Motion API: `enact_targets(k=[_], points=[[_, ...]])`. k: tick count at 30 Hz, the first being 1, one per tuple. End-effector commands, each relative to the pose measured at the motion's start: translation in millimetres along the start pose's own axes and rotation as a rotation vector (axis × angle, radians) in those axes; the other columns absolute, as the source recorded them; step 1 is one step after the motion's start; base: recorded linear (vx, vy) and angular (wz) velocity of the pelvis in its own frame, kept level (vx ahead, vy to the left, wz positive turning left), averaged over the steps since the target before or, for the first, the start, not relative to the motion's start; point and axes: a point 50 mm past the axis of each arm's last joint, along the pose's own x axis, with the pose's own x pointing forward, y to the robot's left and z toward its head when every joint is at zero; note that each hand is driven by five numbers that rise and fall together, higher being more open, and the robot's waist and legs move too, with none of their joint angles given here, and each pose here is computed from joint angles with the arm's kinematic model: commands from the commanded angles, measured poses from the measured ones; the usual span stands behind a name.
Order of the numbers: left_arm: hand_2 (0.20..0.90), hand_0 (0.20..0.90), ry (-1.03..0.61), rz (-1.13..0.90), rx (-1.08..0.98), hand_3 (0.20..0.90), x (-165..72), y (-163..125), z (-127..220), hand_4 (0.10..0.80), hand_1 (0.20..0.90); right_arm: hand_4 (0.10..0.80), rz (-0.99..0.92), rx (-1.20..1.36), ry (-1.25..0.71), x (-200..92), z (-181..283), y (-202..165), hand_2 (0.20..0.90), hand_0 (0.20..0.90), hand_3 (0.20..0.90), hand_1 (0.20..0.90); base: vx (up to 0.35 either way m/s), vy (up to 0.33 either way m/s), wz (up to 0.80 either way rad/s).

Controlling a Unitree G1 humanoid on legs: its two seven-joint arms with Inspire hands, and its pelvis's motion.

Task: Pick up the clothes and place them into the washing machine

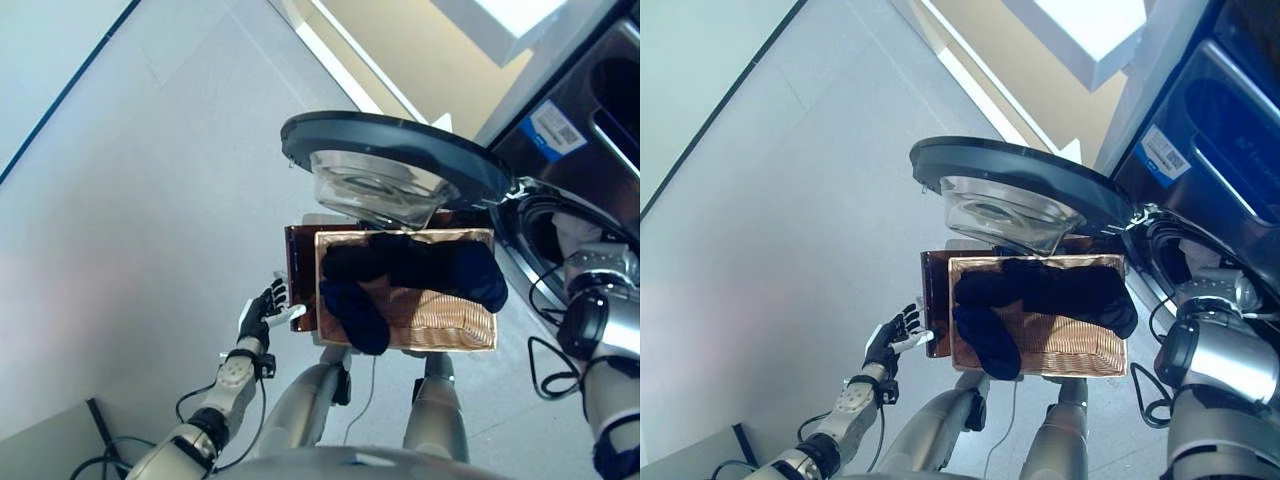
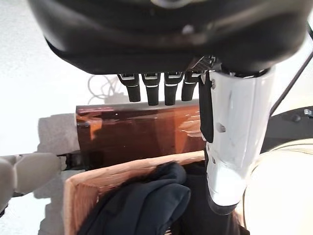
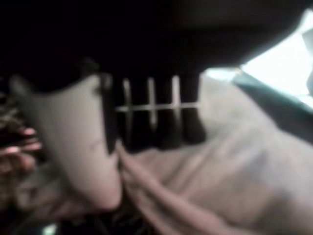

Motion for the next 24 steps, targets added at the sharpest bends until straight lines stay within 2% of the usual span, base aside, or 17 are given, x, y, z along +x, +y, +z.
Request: enact_targets(k=[1,14,16,17,18,19,20,22,24], points=[[0.900,0.900,0.006,0.067,-0.009,0.900,-7.4,15.7,-10.2,0.800,0.900,0.800,0.151,-0.020,-0.217,0.1,53.9,27.5,0.900,0.900,0.900,0.900,0.027,0.013,-0.07],[0.900,0.900,0.038,0.095,-0.004,0.900,-11.8,22.6,-18.7,0.800,0.900,0.800,0.140,-0.036,-0.224,-0.7,47.6,24.6,0.900,0.900,0.900,0.900,0.003,-0.002,-0.02],[0.900,0.900,0.032,0.095,-0.004,0.900,-11.2,22.8,-17.1,0.800,0.900,0.800,0.156,-0.126,-0.213,0.8,39.8,20.5,0.900,0.900,0.900,0.900,-0.003,-0.030,-0.04],[0.900,0.900,0.028,0.101,-0.003,0.900,-10.5,24.7,-15.8,0.800,0.900,0.800,0.208,-0.255,-0.198,0.8,28.0,18.3,0.900,0.900,0.900,0.900,-0.034,-0.018,-0.03],[0.900,0.900,0.027,0.102,-0.004,0.900,-10.4,24.9,-15.5,0.800,0.900,0.800,0.209,-0.255,-0.198,0.5,27.6,18.7,0.900,0.900,0.900,0.900,-0.003,-0.049,-0.08],[0.900,0.900,0.026,0.105,-0.013,0.900,-10.6,25.4,-15.6,0.800,0.900,0.800,0.239,-0.403,-0.177,2.6,12.5,7.6,0.900,0.900,0.900,0.900,-0.030,-0.024,-0.04],[0.900,0.900,0.025,0.106,-0.014,0.900,-10.6,25.6,-15.5,0.800,0.900,0.800,0.240,-0.404,-0.177,2.4,12.2,7.8,0.900,0.900,0.900,0.900,-0.021,-0.054,-0.10],[0.900,0.900,0.031,0.123,-0.020,0.900,-11.1,29.7,-16.7,0.800,0.900,0.800,0.334,-0.701,-0.180,-0.3,-13.9,-4.0,0.900,0.900,0.900,0.900,-0.022,-0.050,-0.11],[0.900,0.900,0.032,0.130,-0.019,0.900,-10.8,31.7,-16.4,0.800,0.900,0.800,0.369,-0.799,-0.170,-1.8,-24.7,-9.3,0.900,0.900,0.900,0.900,-0.022,-0.033,-0.04]])
